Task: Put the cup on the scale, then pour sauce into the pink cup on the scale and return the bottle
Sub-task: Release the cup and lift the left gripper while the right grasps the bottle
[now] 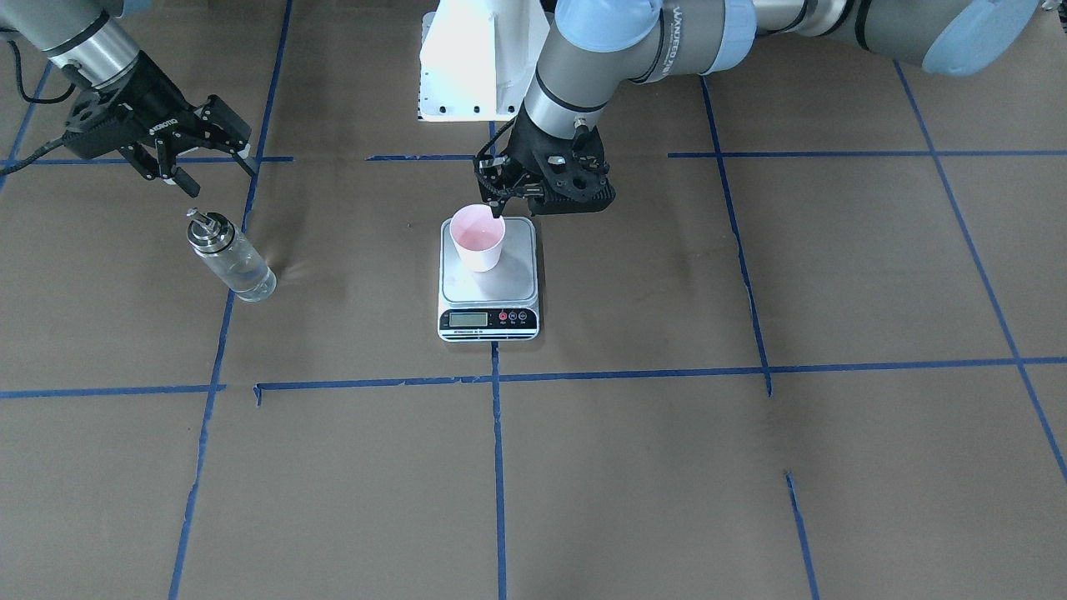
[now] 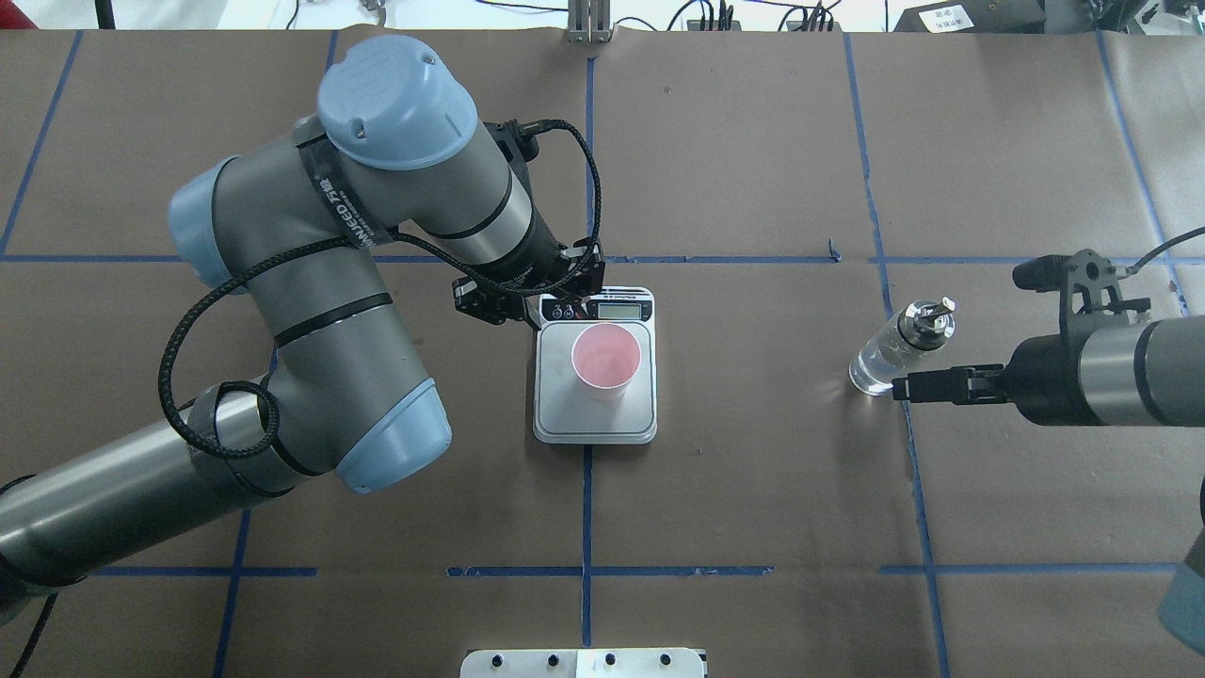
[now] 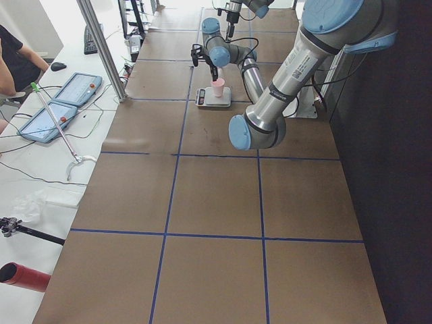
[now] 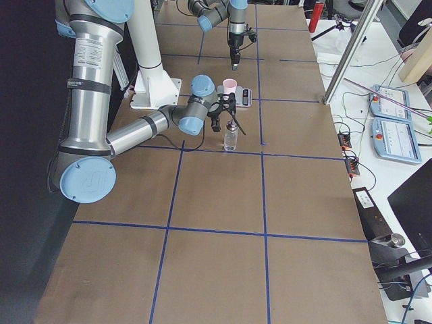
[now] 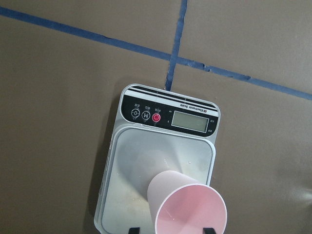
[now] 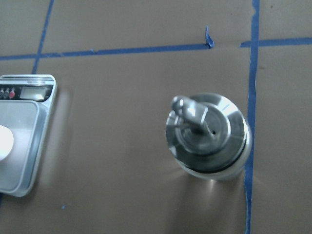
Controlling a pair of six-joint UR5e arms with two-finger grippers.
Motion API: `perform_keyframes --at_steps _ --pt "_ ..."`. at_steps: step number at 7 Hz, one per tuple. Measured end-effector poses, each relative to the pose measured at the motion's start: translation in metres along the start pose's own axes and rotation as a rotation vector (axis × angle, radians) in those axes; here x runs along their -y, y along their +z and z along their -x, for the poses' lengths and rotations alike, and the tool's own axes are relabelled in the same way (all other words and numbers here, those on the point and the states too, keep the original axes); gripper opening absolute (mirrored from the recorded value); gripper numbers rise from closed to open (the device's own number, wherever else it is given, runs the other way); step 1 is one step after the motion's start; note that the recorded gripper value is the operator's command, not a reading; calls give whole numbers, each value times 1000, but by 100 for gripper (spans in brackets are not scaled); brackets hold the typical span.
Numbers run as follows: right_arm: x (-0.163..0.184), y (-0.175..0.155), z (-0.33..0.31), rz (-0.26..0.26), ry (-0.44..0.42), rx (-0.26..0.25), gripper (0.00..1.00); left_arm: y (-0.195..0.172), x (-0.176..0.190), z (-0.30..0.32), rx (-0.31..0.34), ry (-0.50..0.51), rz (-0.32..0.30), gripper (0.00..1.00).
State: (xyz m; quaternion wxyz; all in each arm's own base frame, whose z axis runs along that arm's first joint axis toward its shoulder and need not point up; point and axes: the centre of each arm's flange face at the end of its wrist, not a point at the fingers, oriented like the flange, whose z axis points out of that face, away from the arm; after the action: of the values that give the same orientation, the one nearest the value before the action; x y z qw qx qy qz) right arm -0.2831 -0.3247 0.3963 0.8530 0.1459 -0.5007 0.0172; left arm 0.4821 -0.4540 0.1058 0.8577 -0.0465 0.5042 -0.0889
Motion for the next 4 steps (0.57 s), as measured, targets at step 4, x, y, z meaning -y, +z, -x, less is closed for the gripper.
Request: perform_keyframes --at_steps 4 --pt "-74 38 5 -324 -100 -196 99 -5 11 8 2 -10 -18 54"
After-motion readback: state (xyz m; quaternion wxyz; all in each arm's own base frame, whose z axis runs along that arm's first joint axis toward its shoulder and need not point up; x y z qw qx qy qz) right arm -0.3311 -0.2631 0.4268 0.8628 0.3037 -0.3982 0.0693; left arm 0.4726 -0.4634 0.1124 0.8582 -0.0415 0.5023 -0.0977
